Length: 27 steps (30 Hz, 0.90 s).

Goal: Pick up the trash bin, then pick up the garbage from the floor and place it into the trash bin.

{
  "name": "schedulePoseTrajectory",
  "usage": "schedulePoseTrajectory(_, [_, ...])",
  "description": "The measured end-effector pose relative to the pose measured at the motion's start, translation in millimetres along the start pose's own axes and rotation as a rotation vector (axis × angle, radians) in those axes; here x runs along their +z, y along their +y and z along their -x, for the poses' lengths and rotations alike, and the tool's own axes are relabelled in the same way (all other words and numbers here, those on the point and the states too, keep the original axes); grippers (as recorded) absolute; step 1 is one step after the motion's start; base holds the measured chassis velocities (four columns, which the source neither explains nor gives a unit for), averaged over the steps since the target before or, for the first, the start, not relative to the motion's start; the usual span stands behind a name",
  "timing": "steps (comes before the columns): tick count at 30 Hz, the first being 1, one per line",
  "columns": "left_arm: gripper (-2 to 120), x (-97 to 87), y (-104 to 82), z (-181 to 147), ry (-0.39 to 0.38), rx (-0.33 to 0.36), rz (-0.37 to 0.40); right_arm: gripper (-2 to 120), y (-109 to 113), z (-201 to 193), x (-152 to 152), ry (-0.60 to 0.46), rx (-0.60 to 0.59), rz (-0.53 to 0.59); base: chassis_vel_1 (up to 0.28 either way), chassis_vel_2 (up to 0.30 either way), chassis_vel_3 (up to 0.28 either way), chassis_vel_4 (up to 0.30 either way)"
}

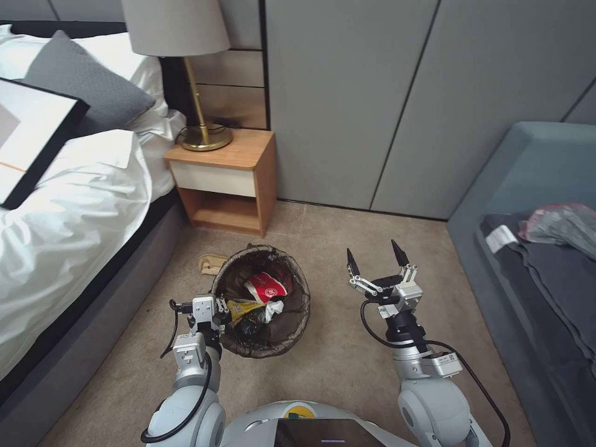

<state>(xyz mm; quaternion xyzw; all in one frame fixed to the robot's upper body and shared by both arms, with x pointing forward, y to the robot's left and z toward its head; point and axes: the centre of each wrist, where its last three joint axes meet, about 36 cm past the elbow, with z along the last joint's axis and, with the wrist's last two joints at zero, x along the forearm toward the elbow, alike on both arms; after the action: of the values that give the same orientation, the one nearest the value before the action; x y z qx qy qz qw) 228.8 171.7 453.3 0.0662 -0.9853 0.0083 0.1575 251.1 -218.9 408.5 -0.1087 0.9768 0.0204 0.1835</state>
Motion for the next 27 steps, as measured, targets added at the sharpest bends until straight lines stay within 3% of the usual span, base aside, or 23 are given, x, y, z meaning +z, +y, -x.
schedulePoseTrajectory(27, [0, -2.1, 1.1, -2.1, -0.003, -0.001, 0.000, 100, -6.1, 11.4, -2.3, -0.022, -0.010, -0.006, 0.125, 0.121, 0.120, 0.121])
